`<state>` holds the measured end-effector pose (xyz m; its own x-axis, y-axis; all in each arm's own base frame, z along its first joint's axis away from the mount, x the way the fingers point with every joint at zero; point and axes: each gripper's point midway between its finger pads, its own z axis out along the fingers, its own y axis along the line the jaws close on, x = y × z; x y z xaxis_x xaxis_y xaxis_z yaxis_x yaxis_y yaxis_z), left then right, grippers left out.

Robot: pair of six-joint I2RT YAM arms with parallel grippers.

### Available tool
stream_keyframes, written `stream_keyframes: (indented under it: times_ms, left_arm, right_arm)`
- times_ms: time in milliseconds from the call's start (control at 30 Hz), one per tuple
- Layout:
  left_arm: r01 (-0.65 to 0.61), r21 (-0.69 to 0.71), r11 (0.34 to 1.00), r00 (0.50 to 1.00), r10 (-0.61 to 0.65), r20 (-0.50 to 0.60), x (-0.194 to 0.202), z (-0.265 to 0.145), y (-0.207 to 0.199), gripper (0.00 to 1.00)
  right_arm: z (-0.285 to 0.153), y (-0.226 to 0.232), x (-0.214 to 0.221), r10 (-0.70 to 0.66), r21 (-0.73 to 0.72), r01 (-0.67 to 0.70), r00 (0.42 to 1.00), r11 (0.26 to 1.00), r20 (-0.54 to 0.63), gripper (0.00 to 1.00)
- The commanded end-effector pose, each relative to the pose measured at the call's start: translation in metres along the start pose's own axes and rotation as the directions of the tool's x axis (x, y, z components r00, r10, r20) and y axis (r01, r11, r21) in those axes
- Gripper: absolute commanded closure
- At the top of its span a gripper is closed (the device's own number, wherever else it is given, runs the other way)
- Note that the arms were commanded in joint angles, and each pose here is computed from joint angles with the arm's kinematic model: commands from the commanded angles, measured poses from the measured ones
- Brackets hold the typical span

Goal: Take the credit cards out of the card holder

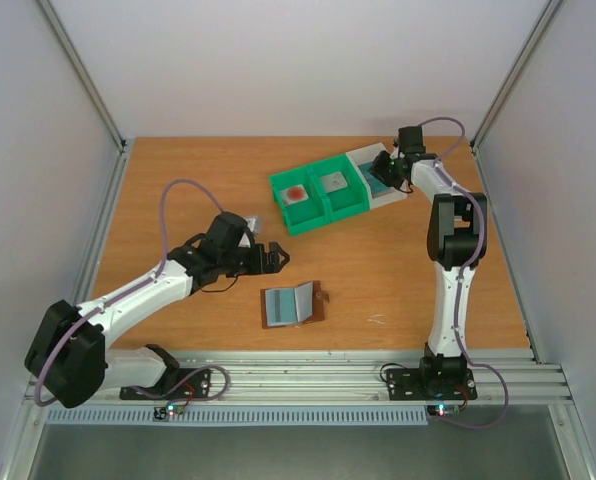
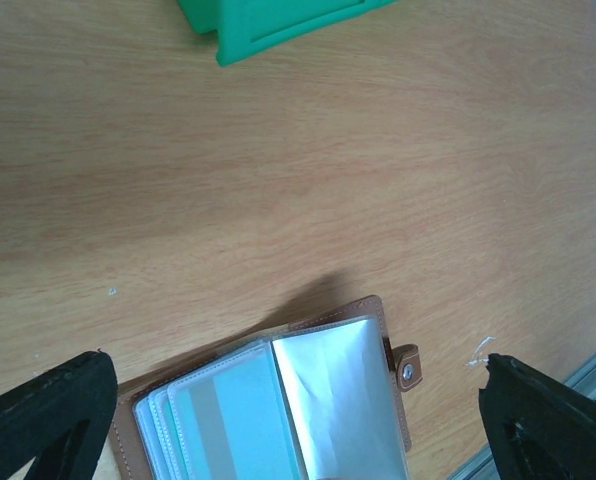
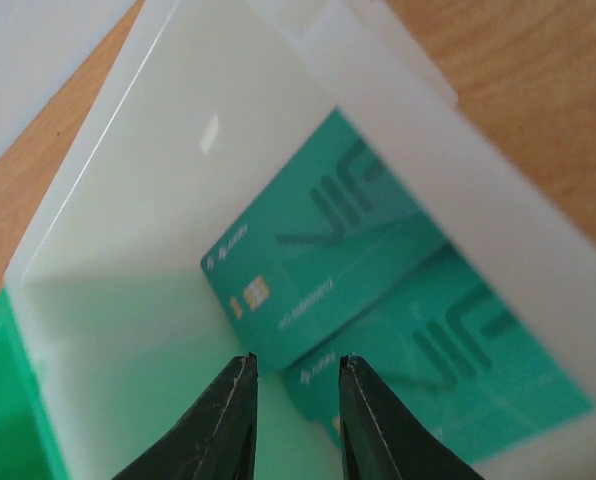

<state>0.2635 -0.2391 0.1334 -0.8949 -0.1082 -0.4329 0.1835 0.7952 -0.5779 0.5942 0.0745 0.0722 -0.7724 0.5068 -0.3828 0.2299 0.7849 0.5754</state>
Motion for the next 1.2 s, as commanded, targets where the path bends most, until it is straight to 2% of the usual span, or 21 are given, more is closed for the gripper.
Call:
stream_keyframes:
  times_ms: [0,200,333,567,833,1167]
  left_arm:
    - [0.020,0.023,1.000,1.000,-0.020,-0.002,0.001,0.004,0.002,0.01]
    - [0.048,0.014,0.999,0.999,-0.048,-0.012,0.001,0.001,0.006,0.01]
    - [0.061,0.001,0.998,0.998,-0.061,-0.028,0.003,-0.002,0.011,0.02]
    - [0.077,0.002,0.997,0.994,-0.077,-0.074,0.009,-0.009,0.011,0.04]
    - [0.072,-0.013,0.997,0.994,-0.073,-0.080,0.020,-0.014,0.019,0.05]
    - [0.196,0.136,0.971,0.977,-0.182,-0.108,0.035,0.008,0.012,0.12]
  right_arm:
    - [-0.047,0.029,-0.002,-0.015,-0.062,0.016,1.000,0.998,0.019,0.76]
    - [-0.084,0.043,0.023,0.006,-0.106,-0.006,1.000,0.994,-0.001,0.76]
    - [-0.109,0.059,0.051,-0.037,-0.130,0.035,0.999,0.991,-0.012,0.75]
    - [-0.140,0.066,0.121,-0.064,-0.141,0.050,0.994,0.989,-0.093,0.72]
    - [-0.174,0.091,0.196,-0.178,-0.161,0.147,0.963,0.976,-0.200,0.71]
    - [-0.197,0.120,0.276,-0.326,-0.250,0.256,0.895,0.934,-0.304,0.69]
